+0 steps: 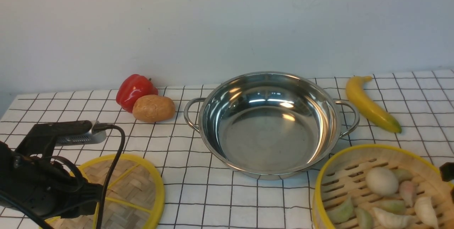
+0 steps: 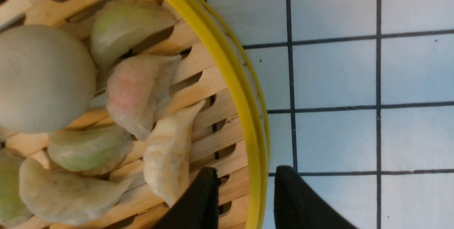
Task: Place the steamer in the pot on the white tablecloth, and put the lid on the steamer.
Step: 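Reach for and grasp the rim of the bamboo steamer holding the buns with the right gripper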
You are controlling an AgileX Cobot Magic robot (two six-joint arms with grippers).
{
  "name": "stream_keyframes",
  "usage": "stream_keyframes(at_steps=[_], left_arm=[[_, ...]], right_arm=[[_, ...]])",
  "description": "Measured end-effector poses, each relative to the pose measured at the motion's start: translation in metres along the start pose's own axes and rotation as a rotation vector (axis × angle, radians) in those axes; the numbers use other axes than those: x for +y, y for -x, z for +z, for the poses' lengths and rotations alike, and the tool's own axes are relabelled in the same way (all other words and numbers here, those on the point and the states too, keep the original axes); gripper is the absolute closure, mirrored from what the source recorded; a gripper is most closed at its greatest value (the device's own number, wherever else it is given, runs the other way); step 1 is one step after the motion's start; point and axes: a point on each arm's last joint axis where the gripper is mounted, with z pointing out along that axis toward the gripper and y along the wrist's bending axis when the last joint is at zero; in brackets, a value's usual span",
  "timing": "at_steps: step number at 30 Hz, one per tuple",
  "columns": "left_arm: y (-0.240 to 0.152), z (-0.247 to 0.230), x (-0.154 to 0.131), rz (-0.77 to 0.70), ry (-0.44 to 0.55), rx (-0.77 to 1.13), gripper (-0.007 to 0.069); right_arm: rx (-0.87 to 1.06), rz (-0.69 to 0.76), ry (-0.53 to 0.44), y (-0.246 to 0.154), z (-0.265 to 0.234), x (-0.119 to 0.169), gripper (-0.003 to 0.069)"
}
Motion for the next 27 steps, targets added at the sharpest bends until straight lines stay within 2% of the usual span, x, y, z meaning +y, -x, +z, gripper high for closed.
stream_keyframes(at_steps=[10, 13, 15, 17, 21, 27], left_arm=[[0.000, 0.000, 0.000, 0.000, 0.000, 0.000, 0.0382], [0.000, 0.000, 0.000, 0.000, 0.000, -0.002, 0.0382], [0.000, 0.000, 0.000, 0.000, 0.000, -0.002, 0.0382], [0.000, 0.000, 0.000, 0.000, 0.000, -0.002, 0.0382], [0.000, 0.000, 0.000, 0.000, 0.000, -0.002, 0.0382], [0.001, 0.000, -0.001, -0.007, -0.007, -0.004, 0.0382]], right_arm=[[0.025, -0.008, -0.014, 0.008, 0.025, -0.002, 0.0420], [0.031, -0.014, -0.023, 0.010, 0.031, -0.003, 0.0463], [0.040, -0.015, -0.024, 0.010, 0.033, -0.003, 0.0538], [0.039, -0.038, -0.033, 0.010, 0.033, -0.004, 0.0577], [0.044, -0.035, -0.045, 0.011, 0.032, -0.004, 0.0577], [0.095, -0.060, -0.115, 0.013, 0.025, -0.009, 0.0582]])
